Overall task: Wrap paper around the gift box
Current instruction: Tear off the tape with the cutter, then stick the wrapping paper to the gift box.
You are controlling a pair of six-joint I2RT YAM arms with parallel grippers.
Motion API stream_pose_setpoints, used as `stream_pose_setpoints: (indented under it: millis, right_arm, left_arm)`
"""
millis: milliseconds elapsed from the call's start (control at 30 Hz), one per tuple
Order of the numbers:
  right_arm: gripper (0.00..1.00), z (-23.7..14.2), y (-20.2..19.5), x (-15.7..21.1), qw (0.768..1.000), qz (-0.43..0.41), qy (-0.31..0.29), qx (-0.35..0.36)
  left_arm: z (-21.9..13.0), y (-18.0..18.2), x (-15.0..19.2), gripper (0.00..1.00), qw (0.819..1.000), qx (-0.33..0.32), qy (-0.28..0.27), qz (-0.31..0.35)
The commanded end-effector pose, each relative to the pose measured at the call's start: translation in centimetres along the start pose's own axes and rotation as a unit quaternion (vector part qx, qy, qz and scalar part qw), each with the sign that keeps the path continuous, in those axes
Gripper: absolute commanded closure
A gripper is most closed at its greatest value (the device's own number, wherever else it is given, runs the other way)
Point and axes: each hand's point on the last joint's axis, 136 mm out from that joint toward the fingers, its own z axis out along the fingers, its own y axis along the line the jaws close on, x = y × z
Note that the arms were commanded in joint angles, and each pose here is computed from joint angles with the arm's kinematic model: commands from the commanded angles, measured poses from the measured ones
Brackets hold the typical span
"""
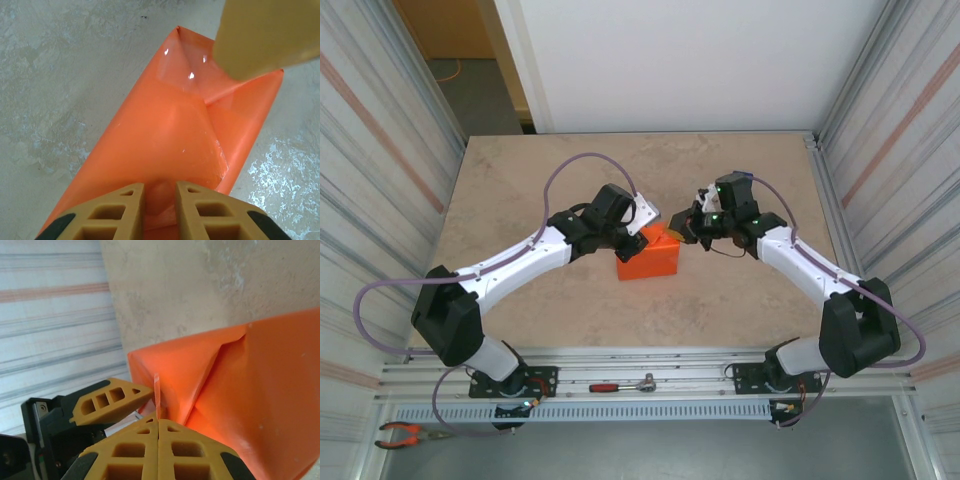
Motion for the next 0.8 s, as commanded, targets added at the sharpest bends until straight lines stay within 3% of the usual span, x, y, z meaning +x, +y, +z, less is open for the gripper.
stream_pose_setpoints:
  millis: [0,767]
  right_arm:
    - [1.00,0.2,1.3,0.4,1.000,0.000,-0.009,-0.007]
    - [1.00,1.9,0.4,2.0,1.000,0.002,0.007,0.006]
  left_arm:
    - [1.9,-2.4,5.2,0.77,0.995,0.044,0.088,0.003]
    - [2.0,-2.6,5.4,0.77,0.995,0.047,0.090,0.004]
